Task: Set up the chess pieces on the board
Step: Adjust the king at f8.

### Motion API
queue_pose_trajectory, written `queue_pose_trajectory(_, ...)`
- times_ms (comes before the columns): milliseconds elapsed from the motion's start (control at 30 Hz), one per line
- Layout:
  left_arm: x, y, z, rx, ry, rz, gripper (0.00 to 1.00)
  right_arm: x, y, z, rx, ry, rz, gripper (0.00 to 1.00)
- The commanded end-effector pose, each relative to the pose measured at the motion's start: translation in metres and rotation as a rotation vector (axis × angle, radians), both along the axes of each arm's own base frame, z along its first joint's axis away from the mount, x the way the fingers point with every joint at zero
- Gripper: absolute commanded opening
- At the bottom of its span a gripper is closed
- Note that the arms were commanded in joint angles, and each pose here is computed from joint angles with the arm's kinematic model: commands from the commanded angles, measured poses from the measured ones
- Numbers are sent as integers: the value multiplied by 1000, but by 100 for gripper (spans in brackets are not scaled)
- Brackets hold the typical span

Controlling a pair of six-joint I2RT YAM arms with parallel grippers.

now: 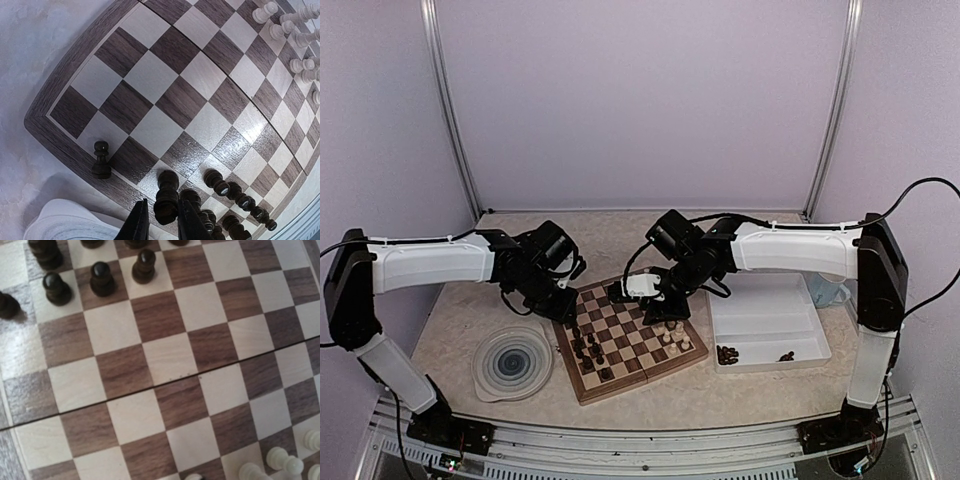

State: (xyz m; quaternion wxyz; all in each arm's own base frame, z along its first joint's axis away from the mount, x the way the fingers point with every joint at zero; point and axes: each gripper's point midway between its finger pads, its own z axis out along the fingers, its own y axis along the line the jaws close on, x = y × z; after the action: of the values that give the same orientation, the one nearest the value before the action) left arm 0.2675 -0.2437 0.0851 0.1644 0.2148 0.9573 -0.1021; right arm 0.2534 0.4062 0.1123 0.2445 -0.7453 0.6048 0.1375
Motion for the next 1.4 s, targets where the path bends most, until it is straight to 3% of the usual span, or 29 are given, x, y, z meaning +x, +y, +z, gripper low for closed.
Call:
queue_pose_trajectory(0,5,-4,6,0,-17,3,21,1,2,1,5,21,-4,34)
queue_pose_trajectory(500,7,-4,-1,49,-28,-3,26,0,2,-1,0,31,-2,34)
queue_pose_trajectory(800,4,-1,2,54,-24,-2,14,0,2,-2,-2,31,-3,34)
queue_pose_trajectory(1367,-6,4,-3,57,17,-1,13,-2,3,-6,-11,38,3,34)
